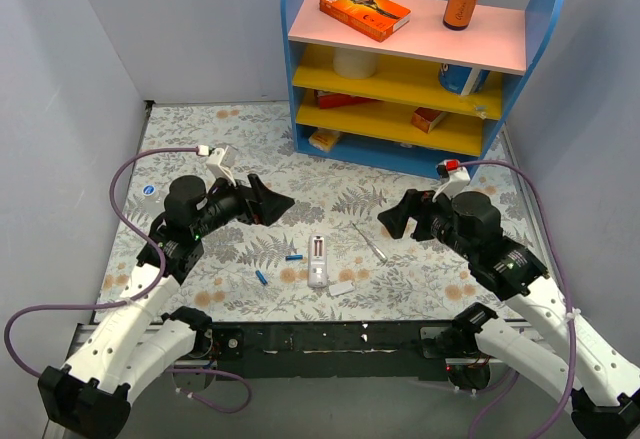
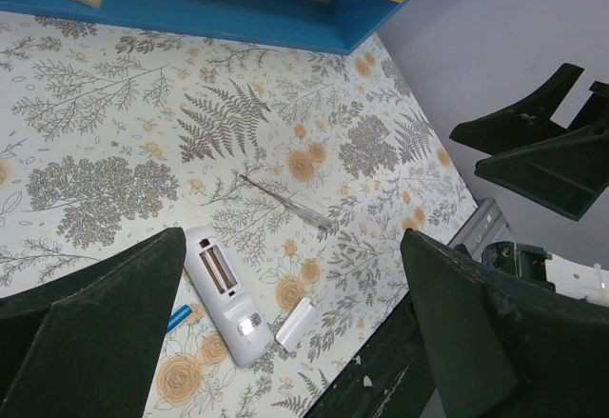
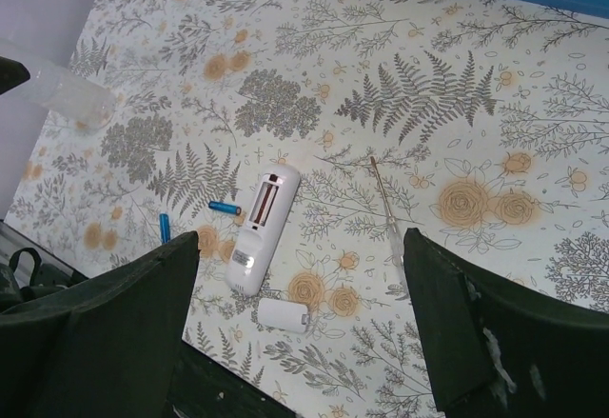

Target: Unload the batteries from the remote control

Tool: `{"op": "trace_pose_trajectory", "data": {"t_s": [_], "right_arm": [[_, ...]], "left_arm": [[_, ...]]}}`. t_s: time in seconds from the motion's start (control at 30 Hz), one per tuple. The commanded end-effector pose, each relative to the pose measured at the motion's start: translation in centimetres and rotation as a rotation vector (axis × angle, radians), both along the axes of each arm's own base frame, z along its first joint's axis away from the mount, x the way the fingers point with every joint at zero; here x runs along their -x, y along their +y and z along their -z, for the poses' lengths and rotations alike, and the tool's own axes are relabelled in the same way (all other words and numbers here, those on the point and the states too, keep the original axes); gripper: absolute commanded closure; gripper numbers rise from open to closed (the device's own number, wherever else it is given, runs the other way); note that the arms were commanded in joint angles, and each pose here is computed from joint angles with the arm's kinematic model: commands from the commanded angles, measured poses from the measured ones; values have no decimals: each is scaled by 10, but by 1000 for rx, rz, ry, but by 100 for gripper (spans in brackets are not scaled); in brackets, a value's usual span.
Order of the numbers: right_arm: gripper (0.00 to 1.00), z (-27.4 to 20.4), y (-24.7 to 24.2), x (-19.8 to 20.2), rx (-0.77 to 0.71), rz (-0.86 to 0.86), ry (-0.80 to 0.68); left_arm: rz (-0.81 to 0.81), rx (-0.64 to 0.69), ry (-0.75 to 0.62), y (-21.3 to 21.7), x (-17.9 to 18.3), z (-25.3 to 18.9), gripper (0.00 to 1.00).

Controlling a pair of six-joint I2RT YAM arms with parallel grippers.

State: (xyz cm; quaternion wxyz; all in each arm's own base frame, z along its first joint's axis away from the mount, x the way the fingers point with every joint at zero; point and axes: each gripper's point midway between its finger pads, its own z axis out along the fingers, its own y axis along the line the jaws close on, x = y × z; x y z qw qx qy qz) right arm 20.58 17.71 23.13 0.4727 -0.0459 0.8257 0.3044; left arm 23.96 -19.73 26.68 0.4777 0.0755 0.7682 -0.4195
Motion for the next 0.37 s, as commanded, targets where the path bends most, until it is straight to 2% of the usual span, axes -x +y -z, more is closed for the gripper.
{"op": "trace_pose_trajectory", "data": {"t_s": [0.0,0.33], "right_arm": [[7,-26,-1,-5,-11,6,-73],[7,-32,-5,-5,3,5,-120]], "left_arm": [[-20,-3,-26,3,0,-2,2],[-31,-4,-22,5,-1,-1,2]]}}
